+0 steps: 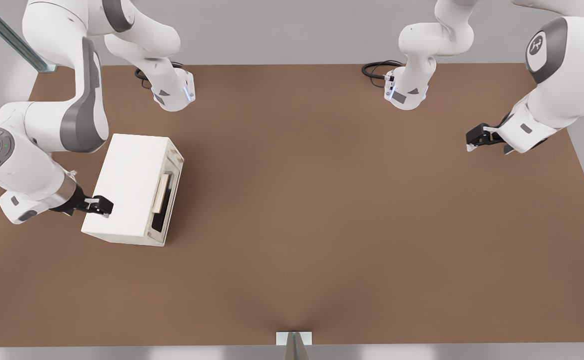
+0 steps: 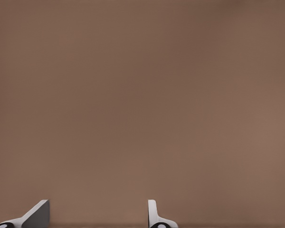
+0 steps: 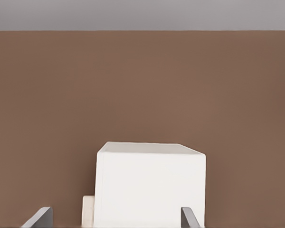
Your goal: Keep left arm still and open the oven door with right arm
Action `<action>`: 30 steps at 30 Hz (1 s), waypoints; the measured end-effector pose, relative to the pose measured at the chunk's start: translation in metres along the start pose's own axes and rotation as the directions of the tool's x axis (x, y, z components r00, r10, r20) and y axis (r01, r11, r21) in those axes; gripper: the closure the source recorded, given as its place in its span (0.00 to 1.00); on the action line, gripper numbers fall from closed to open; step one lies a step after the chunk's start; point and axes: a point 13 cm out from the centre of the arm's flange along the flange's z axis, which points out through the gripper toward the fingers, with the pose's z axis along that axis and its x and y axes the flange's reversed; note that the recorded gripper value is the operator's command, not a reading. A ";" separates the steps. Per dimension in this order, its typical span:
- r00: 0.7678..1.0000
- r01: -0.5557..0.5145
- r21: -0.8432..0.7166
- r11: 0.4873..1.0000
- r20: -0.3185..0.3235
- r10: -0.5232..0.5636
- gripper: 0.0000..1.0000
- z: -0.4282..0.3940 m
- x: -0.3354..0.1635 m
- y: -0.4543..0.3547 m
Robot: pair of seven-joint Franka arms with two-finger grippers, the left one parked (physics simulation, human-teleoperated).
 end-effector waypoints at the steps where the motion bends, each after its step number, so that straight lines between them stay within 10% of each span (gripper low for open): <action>1: 1.000 0.007 0.001 1.000 -0.005 -0.007 0.00 0.002 0.000 0.000; 7: 0.955 0.282 0.394 0.875 -0.200 -0.218 0.07 0.071 0.028 0.046; 10: 0.920 0.374 0.533 0.759 -0.316 -0.231 0.77 0.093 0.082 0.046; 16: 0.913 0.398 0.631 0.666 -0.343 -0.221 0.79 0.135 0.148 0.057; 30: 0.984 0.168 0.665 0.728 -0.157 -0.084 0.79 0.173 0.128 0.114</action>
